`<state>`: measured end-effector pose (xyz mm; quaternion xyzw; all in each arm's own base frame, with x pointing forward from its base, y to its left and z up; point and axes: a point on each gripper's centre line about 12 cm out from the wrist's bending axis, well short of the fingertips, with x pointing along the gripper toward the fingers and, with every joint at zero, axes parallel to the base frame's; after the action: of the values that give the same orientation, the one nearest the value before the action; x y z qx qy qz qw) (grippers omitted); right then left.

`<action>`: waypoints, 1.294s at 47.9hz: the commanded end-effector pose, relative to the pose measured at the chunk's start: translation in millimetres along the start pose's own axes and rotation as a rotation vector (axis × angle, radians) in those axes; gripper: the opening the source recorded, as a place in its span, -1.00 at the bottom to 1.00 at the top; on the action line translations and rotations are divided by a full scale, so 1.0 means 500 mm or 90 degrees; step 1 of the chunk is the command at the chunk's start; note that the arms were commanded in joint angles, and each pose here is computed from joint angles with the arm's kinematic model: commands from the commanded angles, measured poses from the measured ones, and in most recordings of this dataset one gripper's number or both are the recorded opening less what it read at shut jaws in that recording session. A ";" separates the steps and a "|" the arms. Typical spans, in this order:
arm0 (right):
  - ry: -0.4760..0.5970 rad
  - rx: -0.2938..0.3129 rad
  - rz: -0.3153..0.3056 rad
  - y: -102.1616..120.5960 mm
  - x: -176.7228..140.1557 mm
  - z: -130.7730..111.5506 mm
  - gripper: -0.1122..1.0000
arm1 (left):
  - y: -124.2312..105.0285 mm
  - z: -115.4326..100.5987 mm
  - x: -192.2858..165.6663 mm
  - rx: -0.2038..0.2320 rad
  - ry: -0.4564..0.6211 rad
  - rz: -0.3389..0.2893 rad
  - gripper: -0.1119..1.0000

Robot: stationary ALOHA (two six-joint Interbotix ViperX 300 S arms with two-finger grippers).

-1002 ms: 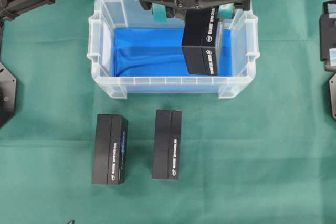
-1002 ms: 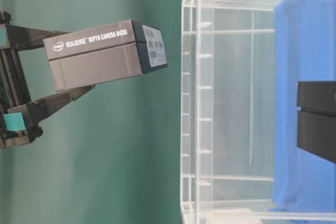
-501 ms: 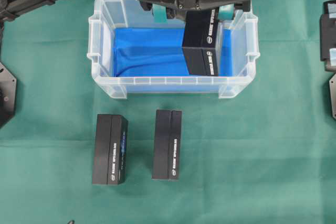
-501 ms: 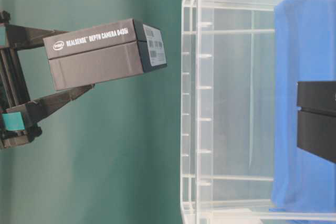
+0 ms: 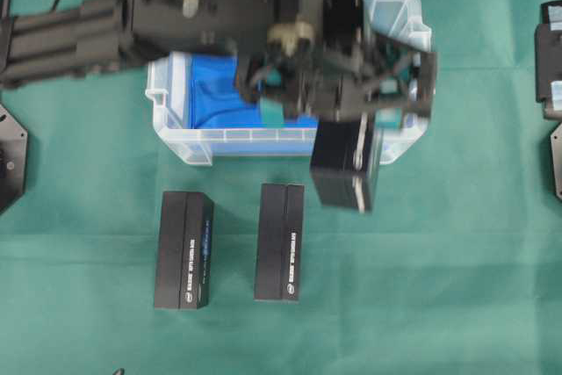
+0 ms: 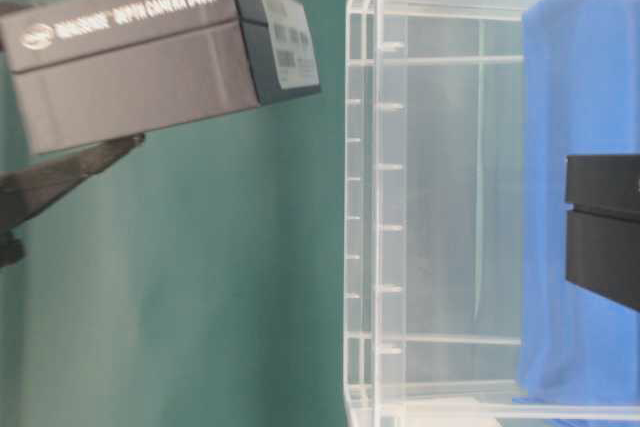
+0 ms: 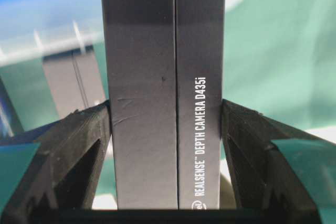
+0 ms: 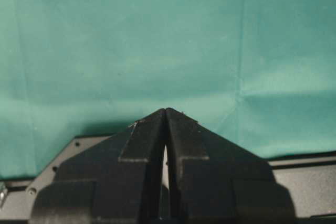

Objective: Take the box out of the case with the left arm.
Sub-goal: 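Pull the held box out over the front edge of the case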

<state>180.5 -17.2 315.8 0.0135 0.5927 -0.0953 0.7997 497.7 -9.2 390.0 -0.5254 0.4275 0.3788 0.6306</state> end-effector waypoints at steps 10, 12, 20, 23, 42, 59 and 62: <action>-0.010 0.001 0.002 0.000 -0.009 0.005 -0.75 | 0.001 -0.097 -0.099 0.004 0.019 -0.064 0.29; -0.010 0.001 0.002 0.000 -0.009 0.005 -0.75 | -0.001 -0.108 -0.098 0.002 0.022 -0.064 0.29; -0.010 0.002 0.002 -0.001 -0.009 0.005 -0.75 | -0.001 -0.133 -0.100 -0.002 0.029 -0.065 0.29; -0.010 0.001 0.002 0.000 -0.009 0.005 -0.75 | -0.001 -0.137 -0.100 -0.002 0.029 -0.065 0.29; -0.008 0.003 0.010 0.003 -0.008 0.004 -0.75 | 0.000 -0.143 -0.085 -0.001 0.022 -0.053 0.29; -0.008 0.003 0.010 0.003 -0.008 0.004 -0.75 | 0.005 -0.164 0.018 -0.006 0.024 -0.035 0.29; -0.008 0.004 0.010 0.002 -0.008 0.004 -0.75 | 0.007 -0.168 0.035 -0.017 0.025 -0.041 0.29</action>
<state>180.6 -15.8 315.7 0.0180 0.5932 -0.0911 0.7997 500.6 -89.8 336.4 -0.5317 0.4438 0.3823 0.6117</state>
